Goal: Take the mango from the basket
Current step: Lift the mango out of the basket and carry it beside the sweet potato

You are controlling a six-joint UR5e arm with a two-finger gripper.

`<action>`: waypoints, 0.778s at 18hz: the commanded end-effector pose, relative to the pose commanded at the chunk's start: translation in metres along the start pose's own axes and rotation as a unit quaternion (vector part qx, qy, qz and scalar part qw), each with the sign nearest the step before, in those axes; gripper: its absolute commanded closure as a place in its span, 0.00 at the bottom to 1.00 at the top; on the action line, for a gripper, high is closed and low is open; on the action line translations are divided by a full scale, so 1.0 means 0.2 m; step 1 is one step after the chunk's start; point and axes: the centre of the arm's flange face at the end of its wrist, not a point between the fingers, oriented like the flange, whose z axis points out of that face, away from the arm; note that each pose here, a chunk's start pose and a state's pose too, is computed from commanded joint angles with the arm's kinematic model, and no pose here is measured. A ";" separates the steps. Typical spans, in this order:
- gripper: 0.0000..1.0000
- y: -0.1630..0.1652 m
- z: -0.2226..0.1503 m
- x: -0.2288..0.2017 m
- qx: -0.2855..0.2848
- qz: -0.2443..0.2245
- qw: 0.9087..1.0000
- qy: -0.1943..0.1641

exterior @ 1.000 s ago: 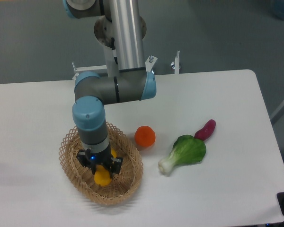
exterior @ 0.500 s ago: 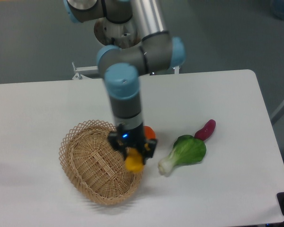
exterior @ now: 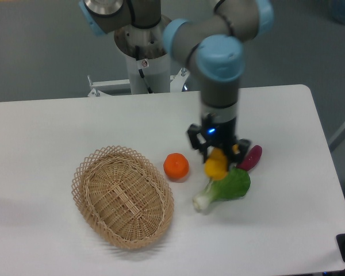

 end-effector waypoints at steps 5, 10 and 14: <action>0.38 0.12 -0.09 -0.11 -0.008 0.020 1.000 0.006; 0.38 0.11 -0.10 -0.11 0.000 0.022 1.000 0.006; 0.38 0.11 -0.10 -0.11 0.001 0.021 1.000 0.006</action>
